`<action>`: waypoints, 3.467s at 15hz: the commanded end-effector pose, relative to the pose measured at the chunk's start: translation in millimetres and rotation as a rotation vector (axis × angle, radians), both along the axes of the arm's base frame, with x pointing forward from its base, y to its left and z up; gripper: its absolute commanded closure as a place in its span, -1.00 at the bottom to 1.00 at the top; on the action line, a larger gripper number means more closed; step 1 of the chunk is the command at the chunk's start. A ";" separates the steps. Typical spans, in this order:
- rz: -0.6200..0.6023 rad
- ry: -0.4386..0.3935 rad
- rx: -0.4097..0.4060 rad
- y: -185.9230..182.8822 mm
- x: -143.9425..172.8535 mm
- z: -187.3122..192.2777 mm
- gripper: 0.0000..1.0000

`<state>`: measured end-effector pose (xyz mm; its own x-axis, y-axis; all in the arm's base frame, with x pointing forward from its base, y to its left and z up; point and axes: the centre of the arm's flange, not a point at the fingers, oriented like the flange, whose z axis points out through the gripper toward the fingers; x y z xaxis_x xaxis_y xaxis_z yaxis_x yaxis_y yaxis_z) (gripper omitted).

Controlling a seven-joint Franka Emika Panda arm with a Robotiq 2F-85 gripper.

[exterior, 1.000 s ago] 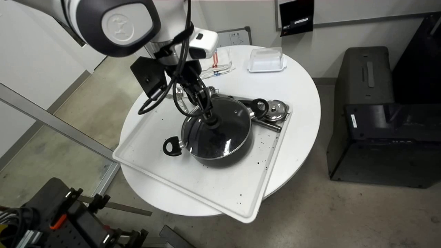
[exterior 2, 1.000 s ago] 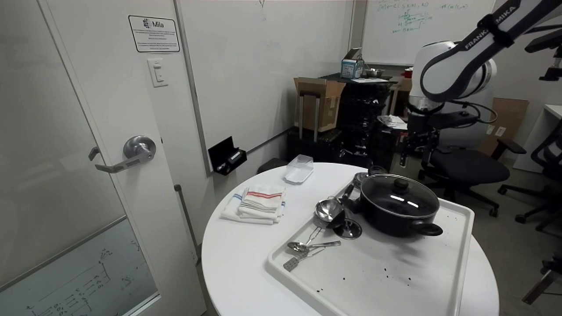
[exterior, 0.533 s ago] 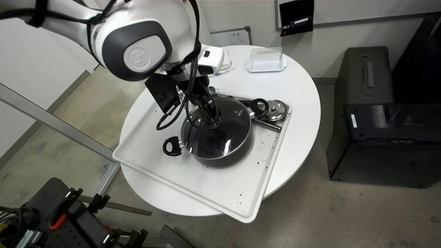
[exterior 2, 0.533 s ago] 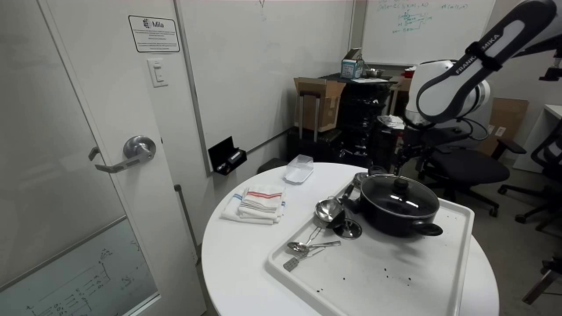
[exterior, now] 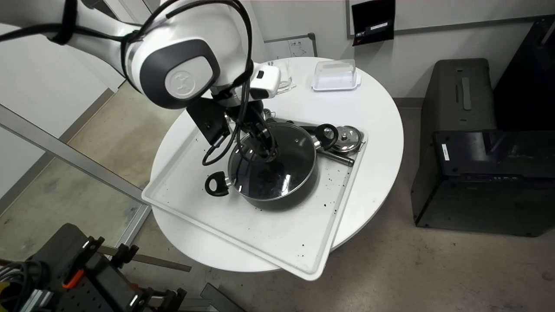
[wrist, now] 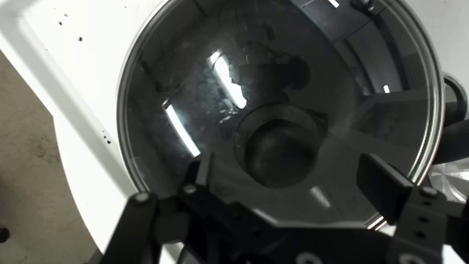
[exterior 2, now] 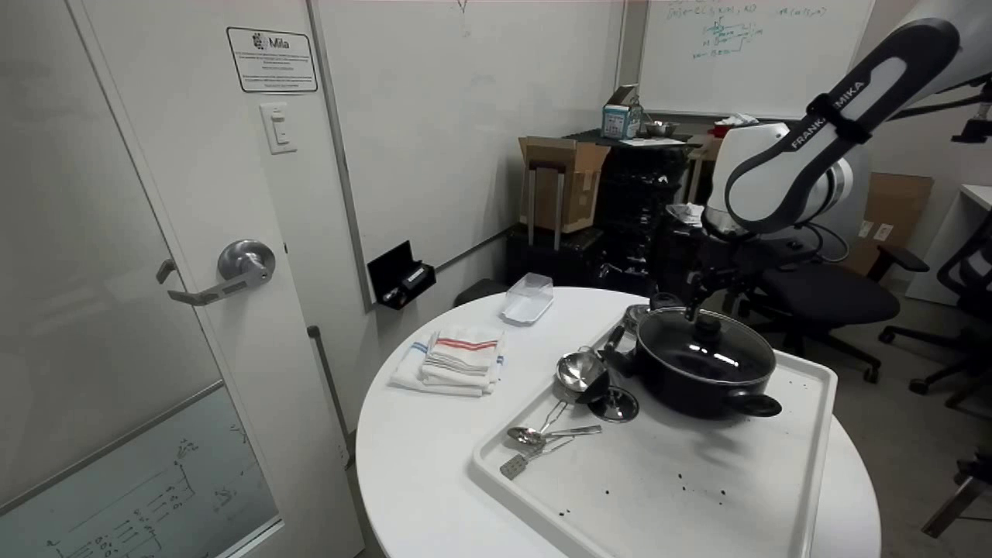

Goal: Remove the lid from the pot

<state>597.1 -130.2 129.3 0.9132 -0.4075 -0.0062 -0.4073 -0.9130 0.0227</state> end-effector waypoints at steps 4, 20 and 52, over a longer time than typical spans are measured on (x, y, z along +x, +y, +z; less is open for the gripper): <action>-0.012 -0.015 -0.004 1.3 11.4 -10.5 -0.10; -0.008 -0.019 0.013 -10.3 -5.8 25.3 0.50; 0.423 -0.015 -0.099 280.2 -70.9 26.8 0.50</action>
